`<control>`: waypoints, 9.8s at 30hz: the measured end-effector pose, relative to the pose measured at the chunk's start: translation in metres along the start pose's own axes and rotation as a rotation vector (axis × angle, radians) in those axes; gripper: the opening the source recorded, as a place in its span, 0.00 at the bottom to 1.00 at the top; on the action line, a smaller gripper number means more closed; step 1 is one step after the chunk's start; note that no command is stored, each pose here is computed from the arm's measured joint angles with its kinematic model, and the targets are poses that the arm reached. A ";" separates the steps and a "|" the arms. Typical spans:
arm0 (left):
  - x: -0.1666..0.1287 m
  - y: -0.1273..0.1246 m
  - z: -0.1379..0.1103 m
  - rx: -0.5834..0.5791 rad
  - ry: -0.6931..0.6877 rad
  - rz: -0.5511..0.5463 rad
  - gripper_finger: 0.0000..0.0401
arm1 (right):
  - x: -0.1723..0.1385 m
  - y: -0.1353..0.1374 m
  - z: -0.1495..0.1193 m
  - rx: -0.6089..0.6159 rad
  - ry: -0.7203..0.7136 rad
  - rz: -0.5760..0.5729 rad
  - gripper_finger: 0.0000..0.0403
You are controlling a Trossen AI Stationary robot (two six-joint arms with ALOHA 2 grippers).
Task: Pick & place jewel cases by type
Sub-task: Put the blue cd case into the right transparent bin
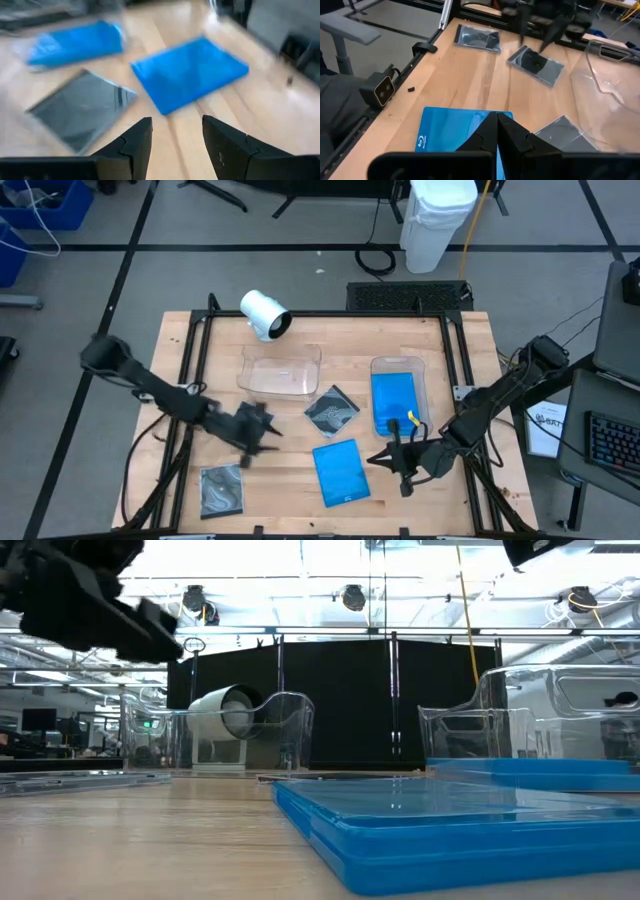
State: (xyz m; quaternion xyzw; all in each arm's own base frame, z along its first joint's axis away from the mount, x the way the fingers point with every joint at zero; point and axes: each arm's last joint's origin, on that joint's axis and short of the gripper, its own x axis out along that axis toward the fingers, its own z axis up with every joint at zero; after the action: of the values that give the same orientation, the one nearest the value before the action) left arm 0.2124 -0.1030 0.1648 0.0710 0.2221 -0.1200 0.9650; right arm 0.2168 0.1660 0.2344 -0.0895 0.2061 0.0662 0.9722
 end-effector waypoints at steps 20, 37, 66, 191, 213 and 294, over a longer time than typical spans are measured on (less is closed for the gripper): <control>0.125 -0.023 0.033 -0.362 0.460 -0.091 0.45 | 0.025 0.015 -0.092 0.296 0.343 0.122 0.00; 0.126 -0.011 0.033 -0.393 0.465 -0.073 0.45 | 0.030 0.001 -0.093 0.221 0.365 0.124 0.00; 0.125 -0.011 0.031 -0.326 0.484 -0.080 0.45 | -0.048 0.041 -0.051 0.662 0.706 0.173 0.00; 0.133 -0.017 0.017 -0.186 0.511 -0.073 0.45 | 0.115 -0.007 -0.065 -0.023 0.163 0.054 0.00; 0.134 0.008 0.013 -0.182 0.556 0.058 0.45 | 0.056 0.009 -0.068 0.288 0.470 -0.043 0.00; 0.139 0.020 0.017 -0.203 0.490 0.080 0.45 | 0.106 -0.051 -0.034 0.029 0.064 -0.033 0.00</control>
State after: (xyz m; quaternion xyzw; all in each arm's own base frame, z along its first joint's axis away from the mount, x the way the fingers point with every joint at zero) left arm 0.3456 -0.1144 0.1194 0.0095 0.4571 -0.0382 0.8885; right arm 0.3084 0.1196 0.1677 -0.0810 0.2366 0.0444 0.9672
